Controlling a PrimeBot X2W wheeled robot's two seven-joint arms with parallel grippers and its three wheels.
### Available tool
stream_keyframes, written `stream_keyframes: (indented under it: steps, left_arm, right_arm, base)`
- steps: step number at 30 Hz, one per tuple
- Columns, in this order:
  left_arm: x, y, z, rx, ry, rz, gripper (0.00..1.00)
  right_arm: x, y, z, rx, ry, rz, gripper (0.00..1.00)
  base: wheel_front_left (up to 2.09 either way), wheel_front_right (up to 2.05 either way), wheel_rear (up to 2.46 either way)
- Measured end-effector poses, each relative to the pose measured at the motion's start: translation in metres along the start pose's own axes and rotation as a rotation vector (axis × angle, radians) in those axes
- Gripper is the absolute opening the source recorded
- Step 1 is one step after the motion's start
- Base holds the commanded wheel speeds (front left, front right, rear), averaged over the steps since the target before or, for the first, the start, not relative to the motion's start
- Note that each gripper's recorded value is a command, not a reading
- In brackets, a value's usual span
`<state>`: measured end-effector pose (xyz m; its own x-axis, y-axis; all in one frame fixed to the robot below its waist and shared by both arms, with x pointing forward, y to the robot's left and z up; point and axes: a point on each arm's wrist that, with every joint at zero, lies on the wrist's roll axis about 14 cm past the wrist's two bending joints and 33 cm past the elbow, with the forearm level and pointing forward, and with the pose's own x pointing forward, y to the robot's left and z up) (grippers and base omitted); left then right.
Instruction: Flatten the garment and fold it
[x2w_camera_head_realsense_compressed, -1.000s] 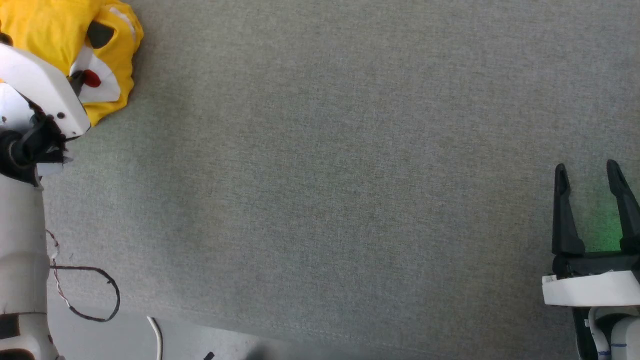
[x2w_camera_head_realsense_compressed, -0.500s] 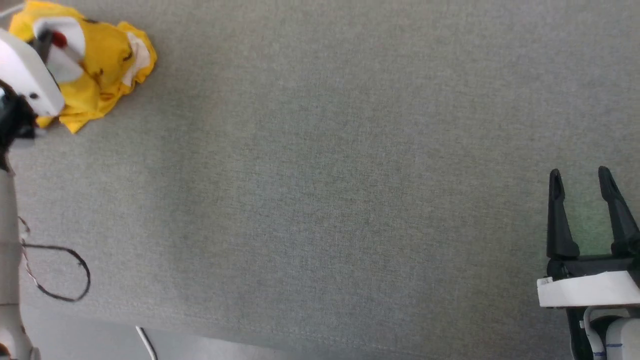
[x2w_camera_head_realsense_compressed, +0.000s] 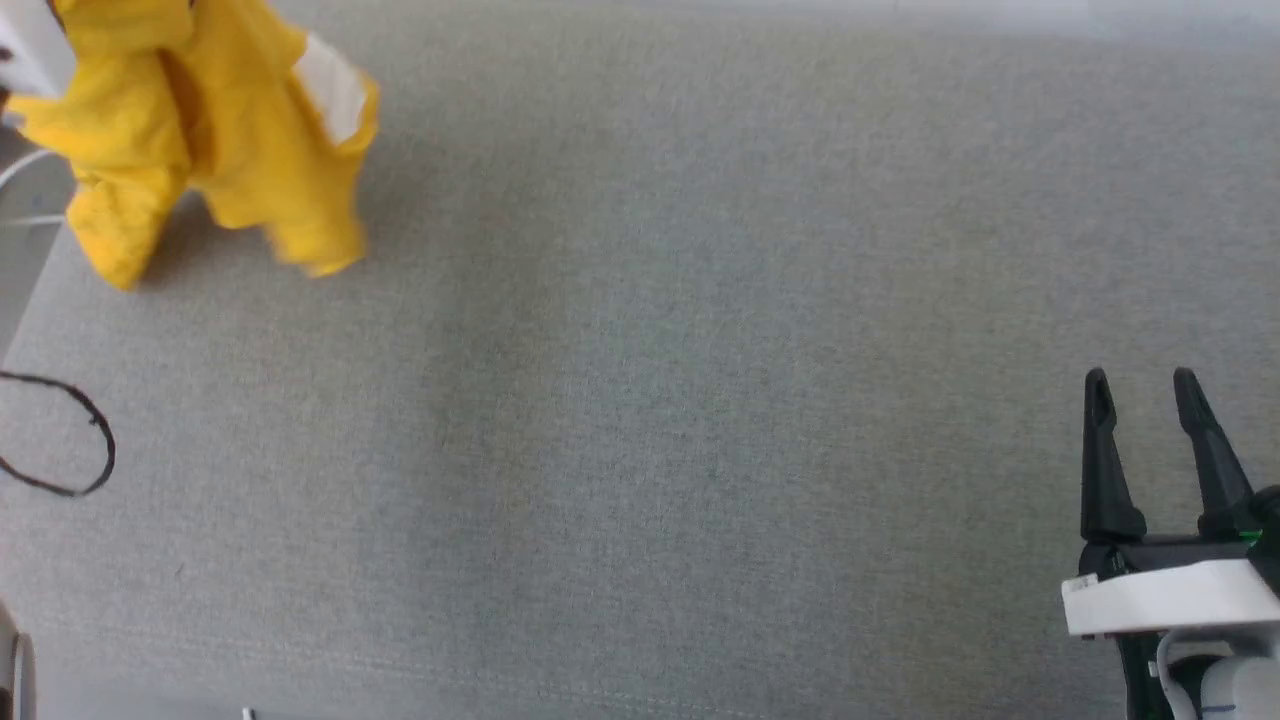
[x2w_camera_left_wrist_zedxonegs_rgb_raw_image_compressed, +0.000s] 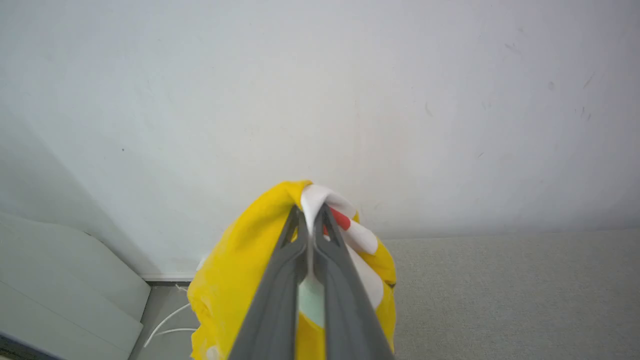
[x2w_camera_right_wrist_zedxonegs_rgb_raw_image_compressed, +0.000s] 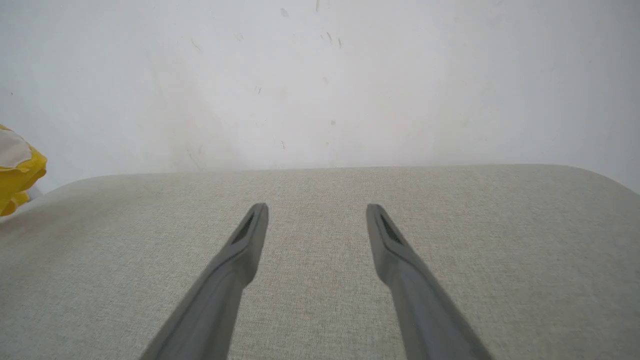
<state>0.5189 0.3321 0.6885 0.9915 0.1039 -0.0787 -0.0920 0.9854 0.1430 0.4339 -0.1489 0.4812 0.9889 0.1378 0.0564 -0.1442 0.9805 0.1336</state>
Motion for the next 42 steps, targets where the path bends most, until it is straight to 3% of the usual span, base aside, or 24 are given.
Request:
stream_keyframes:
  steps: [5, 10, 14, 23, 33, 42]
  left_arm:
    - [-0.015, -0.023, 0.059, 0.02, -0.124, -0.065, 0.0]
    - [-0.029, -0.07, 0.107, -0.006, -0.232, -0.192, 0.0]
    - [-0.039, -0.118, 0.127, -0.058, -0.276, -0.328, 0.0]
    - [-0.072, -0.22, 0.149, -0.041, -0.335, -0.583, 0.0]
    - [-0.085, -0.299, 0.116, -0.164, -0.33, -0.772, 0.0]
    - [-0.057, -0.344, 0.001, -0.242, -0.092, -0.783, 0.0]
  right_arm:
    - [-0.012, -0.006, 0.015, 0.011, -0.03, -0.023, 1.0]
    - [-0.026, -0.014, 0.026, 0.015, -0.052, -0.051, 1.0]
    - [-0.034, -0.02, 0.036, 0.016, -0.077, -0.072, 1.0]
    - [-0.06, -0.035, 0.048, 0.021, -0.104, -0.129, 1.0]
    - [-0.078, -0.055, 0.05, 0.017, -0.104, -0.197, 1.0]
    - [-0.081, -0.068, 0.042, 0.025, -0.081, -0.242, 1.0]
  base:
    - [0.0, 0.0, 0.0]
    - [0.0, 0.0, 0.0]
    - [0.0, 0.0, 0.0]
    - [0.0, 0.0, 0.0]
    - [0.0, 0.0, 0.0]
    - [0.0, 0.0, 0.0]
